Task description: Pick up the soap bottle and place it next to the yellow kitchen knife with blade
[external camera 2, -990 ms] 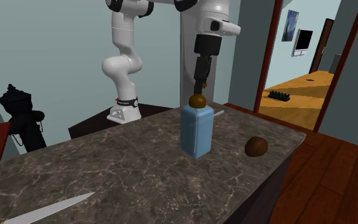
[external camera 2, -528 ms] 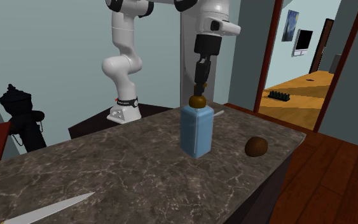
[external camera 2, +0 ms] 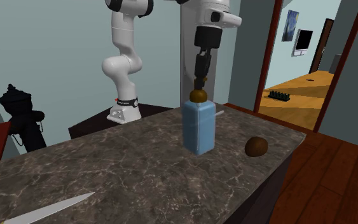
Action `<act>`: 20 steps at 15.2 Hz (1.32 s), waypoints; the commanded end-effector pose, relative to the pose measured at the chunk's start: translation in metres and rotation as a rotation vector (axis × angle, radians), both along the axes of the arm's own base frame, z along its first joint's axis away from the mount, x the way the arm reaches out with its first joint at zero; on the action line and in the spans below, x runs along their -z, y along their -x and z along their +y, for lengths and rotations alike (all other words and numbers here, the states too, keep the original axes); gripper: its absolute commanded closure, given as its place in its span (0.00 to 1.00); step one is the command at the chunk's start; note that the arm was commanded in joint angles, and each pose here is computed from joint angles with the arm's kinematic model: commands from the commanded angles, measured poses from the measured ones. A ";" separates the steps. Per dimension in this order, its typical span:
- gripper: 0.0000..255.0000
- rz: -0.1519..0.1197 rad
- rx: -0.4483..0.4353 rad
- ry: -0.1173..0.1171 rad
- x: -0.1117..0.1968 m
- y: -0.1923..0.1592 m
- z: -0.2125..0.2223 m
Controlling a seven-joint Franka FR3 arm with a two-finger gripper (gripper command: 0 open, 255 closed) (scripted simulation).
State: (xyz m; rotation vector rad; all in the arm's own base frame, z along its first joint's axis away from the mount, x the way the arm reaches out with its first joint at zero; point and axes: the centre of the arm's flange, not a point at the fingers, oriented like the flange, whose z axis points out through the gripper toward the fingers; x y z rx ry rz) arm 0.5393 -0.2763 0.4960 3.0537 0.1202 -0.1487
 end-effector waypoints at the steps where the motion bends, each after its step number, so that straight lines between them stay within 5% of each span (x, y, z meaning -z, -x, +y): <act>1: 1.00 0.000 0.000 0.000 -0.012 -0.001 0.000; 11: 1.00 0.000 0.000 0.000 -0.063 -0.001 0.000; 20: 1.00 0.000 0.000 0.000 -0.063 0.094 -0.072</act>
